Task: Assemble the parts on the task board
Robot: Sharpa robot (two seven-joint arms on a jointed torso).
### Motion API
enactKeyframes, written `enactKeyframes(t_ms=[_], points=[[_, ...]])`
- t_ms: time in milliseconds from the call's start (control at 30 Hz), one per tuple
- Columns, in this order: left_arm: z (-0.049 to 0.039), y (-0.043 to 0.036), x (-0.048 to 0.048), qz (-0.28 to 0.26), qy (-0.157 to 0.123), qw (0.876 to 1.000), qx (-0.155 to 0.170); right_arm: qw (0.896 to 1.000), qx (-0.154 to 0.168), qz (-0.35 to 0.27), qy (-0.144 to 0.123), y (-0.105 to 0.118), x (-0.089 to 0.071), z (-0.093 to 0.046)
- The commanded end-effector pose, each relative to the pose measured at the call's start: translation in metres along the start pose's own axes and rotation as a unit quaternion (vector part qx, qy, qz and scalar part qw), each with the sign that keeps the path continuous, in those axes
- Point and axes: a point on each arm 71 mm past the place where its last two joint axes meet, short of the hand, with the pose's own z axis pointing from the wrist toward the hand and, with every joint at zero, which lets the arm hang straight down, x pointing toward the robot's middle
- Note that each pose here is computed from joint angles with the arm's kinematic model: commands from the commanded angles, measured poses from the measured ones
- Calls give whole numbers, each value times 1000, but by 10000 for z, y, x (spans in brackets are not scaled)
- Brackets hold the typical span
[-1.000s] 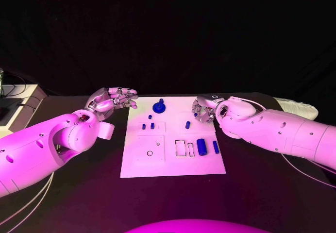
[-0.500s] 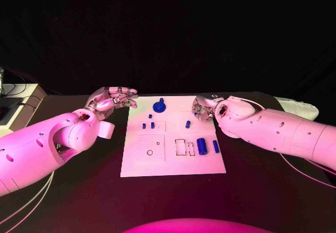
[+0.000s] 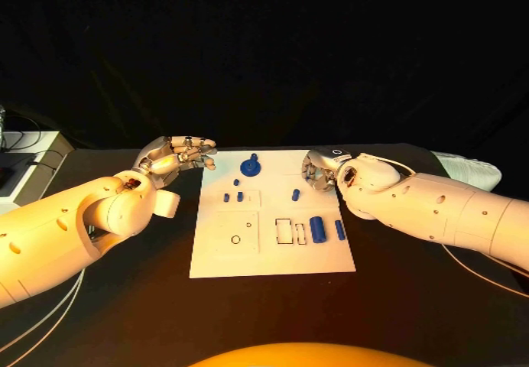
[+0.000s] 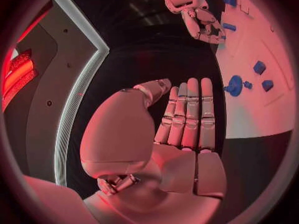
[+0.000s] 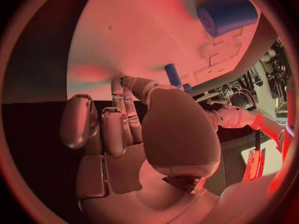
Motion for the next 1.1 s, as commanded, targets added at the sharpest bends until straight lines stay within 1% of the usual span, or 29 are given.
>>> enactKeyframes(t_ms=[33,167,267,367,533,700,800,967,1033,1100], points=[[4,-3,4,-4,1,1000,0,1000,-9,-1,-21,48,28,-33],[5,2,-8,-3,-2,1000,-1,998,-14,13,-61,42,-38,-88],[6,5,-16,-3,-3,1000,-1,996,-19,27,-84,38,-91,-133],[7,8,-23,-3,-4,1000,-2,994,-23,41,-102,40,-154,-181],[11,12,-24,-3,-5,1000,-2,991,-28,58,-116,46,-252,-255],[15,17,-25,-4,-4,1000,-3,989,-38,72,-121,97,-324,-345],[17,19,-21,-5,-4,1000,-3,989,-47,81,-118,165,-336,-374],[26,24,-7,-7,-3,1000,-3,988,-72,93,-101,378,-311,-401],[33,26,6,-8,-1,1000,-3,988,-86,93,-92,502,-280,-404],[37,27,16,-9,-1,1000,-3,988,-94,92,-86,579,-258,-404]])
